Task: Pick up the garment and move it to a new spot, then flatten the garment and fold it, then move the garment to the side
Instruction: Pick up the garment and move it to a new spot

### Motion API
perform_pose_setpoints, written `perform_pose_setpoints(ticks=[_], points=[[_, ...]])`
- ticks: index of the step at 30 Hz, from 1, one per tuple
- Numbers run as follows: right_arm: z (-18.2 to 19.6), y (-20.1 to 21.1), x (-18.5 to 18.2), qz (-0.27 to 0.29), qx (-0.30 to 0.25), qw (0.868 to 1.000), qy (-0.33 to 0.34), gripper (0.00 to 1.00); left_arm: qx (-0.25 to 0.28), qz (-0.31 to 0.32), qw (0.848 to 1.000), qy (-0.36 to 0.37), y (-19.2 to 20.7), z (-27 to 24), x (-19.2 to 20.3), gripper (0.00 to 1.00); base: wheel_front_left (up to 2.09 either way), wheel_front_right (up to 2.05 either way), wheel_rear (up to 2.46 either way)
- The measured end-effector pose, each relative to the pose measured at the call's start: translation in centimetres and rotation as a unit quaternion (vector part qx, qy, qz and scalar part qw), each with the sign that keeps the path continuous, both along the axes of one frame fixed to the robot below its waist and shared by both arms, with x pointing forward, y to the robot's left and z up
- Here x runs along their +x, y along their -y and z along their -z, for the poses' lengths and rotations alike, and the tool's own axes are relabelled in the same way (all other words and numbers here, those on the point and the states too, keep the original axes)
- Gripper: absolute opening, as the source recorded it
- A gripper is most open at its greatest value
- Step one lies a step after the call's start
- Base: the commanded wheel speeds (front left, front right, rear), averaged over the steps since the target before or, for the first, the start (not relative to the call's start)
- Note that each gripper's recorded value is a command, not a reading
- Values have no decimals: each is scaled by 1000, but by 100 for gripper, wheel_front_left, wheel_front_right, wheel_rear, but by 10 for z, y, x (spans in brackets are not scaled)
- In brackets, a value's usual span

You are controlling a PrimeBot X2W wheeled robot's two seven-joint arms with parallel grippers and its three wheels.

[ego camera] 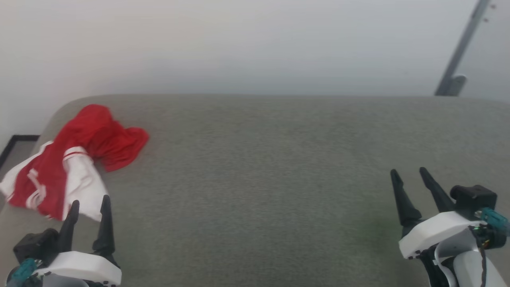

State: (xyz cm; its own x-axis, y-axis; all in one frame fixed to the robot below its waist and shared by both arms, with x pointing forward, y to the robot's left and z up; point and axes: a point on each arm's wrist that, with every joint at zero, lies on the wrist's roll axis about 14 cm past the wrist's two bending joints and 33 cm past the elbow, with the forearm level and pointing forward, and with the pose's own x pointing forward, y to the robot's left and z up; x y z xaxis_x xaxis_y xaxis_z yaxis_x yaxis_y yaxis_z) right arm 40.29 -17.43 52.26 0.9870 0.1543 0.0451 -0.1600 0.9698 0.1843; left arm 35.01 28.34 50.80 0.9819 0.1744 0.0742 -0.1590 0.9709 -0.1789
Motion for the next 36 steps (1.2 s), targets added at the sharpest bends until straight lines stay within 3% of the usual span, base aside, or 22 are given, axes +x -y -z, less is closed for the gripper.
perform_pose_setpoints(ticks=[11, 20, 27, 36], points=[[-6, -84, 15, -114, -7, 993, 3, 100, -5, -98, 995, 8, -60, -4, -56, 100, 0, 0, 0], [-6, -112, 18, -149, -8, 989, 2, 100, -14, -138, 990, 11, -82, -3, -87, 100, 0, 0, 0], [-1, -108, 18, -146, -7, 989, -4, 100, -16, -140, 990, 6, -86, -4, -82, 100, 0, 0, 0], [0, -89, 33, -125, -10, 992, -3, 100, -5, -120, 993, -2, -96, -23, -36, 100, 0, 0, 0]])
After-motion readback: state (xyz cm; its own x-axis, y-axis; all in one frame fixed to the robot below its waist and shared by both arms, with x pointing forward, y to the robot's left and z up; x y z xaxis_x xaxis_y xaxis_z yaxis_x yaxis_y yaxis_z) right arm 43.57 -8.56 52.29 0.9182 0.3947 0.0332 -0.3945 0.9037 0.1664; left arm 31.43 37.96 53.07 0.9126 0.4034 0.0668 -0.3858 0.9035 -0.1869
